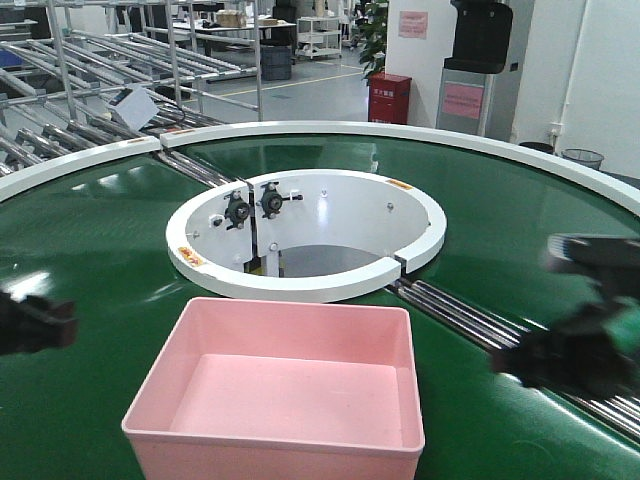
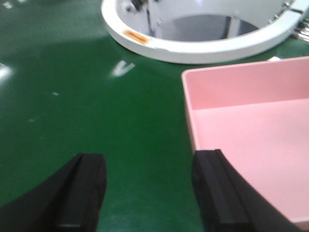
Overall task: Grab pink bin and stack on right shelf
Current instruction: 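Lower both open grippers onto opposite side walls of the pink bin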
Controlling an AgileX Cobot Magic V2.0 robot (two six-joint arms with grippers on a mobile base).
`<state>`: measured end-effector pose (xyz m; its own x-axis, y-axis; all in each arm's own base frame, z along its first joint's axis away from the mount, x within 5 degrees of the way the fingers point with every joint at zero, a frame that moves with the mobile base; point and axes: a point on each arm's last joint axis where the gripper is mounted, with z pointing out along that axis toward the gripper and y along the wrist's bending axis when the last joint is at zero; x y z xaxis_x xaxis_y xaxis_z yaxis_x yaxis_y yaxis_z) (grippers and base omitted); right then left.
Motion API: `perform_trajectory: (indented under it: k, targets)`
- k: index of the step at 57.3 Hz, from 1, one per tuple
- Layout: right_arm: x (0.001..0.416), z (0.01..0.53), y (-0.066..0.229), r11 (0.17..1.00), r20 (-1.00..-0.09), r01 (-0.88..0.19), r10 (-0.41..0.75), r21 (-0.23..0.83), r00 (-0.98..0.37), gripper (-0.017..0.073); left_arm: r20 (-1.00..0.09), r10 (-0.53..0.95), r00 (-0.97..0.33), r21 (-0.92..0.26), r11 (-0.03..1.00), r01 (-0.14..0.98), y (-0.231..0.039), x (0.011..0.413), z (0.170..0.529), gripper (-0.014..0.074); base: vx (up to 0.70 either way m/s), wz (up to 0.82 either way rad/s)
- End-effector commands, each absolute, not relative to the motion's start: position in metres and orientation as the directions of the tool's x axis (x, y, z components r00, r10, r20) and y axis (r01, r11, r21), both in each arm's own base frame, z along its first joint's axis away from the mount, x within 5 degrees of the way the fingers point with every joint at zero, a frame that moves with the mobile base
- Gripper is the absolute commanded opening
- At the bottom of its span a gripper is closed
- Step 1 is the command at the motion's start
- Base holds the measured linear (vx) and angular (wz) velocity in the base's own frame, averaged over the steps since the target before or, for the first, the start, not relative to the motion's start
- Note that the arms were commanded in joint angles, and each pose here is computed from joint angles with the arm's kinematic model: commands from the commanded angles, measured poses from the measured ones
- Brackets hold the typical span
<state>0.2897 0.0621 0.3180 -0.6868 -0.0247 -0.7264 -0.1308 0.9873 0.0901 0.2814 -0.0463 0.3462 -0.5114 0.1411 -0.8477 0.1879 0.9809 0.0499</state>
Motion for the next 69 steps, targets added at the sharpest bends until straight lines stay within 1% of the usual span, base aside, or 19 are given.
perform_trajectory:
  k: [1,4,9,12,18,21,26,34,41,50,59,65,69]
  targets:
    - [0.319,0.339,0.089,0.978,-0.771,-0.177,-0.025,0.115,-0.637,0.0454,-0.859,0.136,-0.494,0.027,0.975,0.221,-0.059,0.309,0.365,0.0515,0.00,0.00]
    - [0.336,0.337,0.101,0.976,-0.750,-0.165,-0.005,0.139,-0.662,0.0453,-0.840,0.126,-0.527,0.003,0.974,0.227,-0.064,0.324,0.366,0.0515,0.00,0.00]
    - [0.364,0.327,0.115,0.977,-0.680,-0.112,0.040,0.179,-0.732,0.0453,-0.801,0.120,-0.586,-0.032,0.970,0.242,-0.071,0.348,0.362,0.0515,0.00,0.00]
    - [0.380,0.318,0.121,0.980,-0.643,-0.102,0.032,0.170,-0.765,0.0453,-0.778,0.123,-0.617,-0.050,0.966,0.255,-0.075,0.362,0.357,0.0515,0.00,0.00]
    - [0.406,0.304,0.129,0.983,-0.606,-0.094,0.019,0.155,-0.795,0.0453,-0.748,0.136,-0.649,-0.066,0.959,0.277,-0.083,0.384,0.344,0.0515,0.00,0.00]
    - [0.416,0.300,0.131,0.986,-0.603,-0.089,0.017,0.145,-0.798,0.0453,-0.736,0.137,-0.663,-0.071,0.958,0.277,-0.085,0.392,0.337,0.0515,0.00,0.00]
    - [0.429,0.289,0.131,0.992,-0.583,-0.037,0.041,0.122,-0.811,0.0449,-0.715,0.141,-0.685,-0.075,0.959,0.275,-0.087,0.401,0.326,0.0515,0.00,0.00]
    - [0.439,0.275,0.130,0.996,-0.571,0.015,0.063,0.088,-0.818,0.0442,-0.693,0.143,-0.706,-0.077,0.960,0.270,-0.088,0.411,0.307,0.0515,0.00,0.00]
    - [0.444,0.262,0.131,0.996,-0.550,0.018,0.061,0.084,-0.833,0.0431,-0.678,0.132,-0.723,-0.093,0.961,0.262,-0.091,0.420,0.290,0.0515,0.00,0.00]
    - [0.446,0.254,0.132,0.996,-0.536,0.020,0.061,0.083,-0.842,0.0428,-0.647,0.074,-0.759,-0.169,0.957,0.237,-0.097,0.430,0.267,0.0515,0.00,0.00]
    - [0.447,0.252,0.133,0.996,-0.535,0.019,0.061,0.083,-0.843,0.0414,-0.625,0.090,-0.776,-0.180,0.950,0.256,-0.101,0.437,0.247,0.0515,0.00,0.00]
    - [0.446,0.252,0.134,0.995,-0.525,0.020,0.071,0.103,-0.848,0.0365,-0.615,0.071,-0.785,-0.199,0.950,0.242,-0.103,0.441,0.237,0.0501,0.00,0.00]
    - [0.445,0.252,0.135,0.994,-0.518,0.011,0.069,0.113,-0.853,0.0301,-0.614,0.070,-0.787,-0.200,0.950,0.240,-0.103,0.441,0.235,0.0468,0.00,0.00]
